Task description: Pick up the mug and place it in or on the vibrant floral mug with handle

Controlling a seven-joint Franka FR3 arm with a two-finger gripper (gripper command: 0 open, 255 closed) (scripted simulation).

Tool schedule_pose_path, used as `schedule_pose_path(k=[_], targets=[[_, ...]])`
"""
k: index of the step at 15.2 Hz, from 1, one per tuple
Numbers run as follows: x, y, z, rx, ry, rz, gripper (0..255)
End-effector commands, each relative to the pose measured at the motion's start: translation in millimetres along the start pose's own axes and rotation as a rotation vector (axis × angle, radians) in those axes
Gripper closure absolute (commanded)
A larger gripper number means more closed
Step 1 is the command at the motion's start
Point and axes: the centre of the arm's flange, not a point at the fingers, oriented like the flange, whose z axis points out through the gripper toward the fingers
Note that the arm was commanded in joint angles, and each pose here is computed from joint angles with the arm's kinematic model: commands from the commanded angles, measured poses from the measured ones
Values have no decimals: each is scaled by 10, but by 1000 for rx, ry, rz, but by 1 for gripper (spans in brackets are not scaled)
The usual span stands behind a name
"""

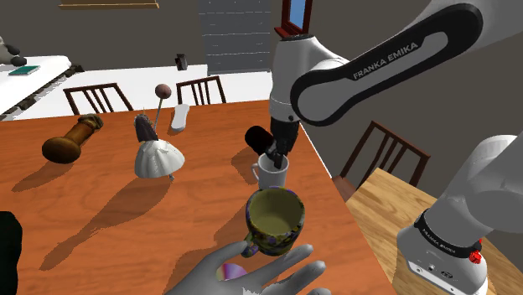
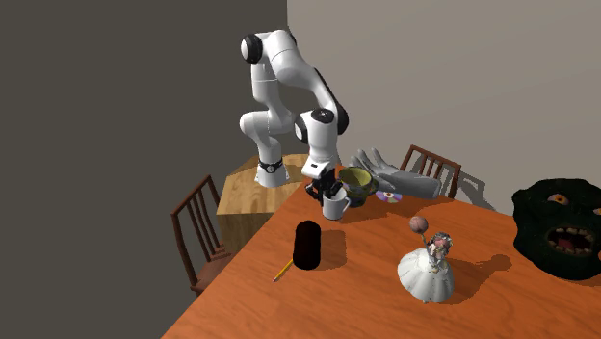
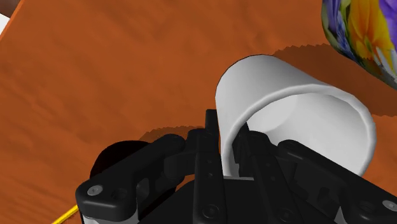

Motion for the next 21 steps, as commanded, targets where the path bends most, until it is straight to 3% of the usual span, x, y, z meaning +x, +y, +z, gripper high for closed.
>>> schedule_pose_path(k=[1, 21], targets=[[2, -12, -112, 0, 0, 0, 255], [7, -79, -1166, 0, 0, 0, 255]])
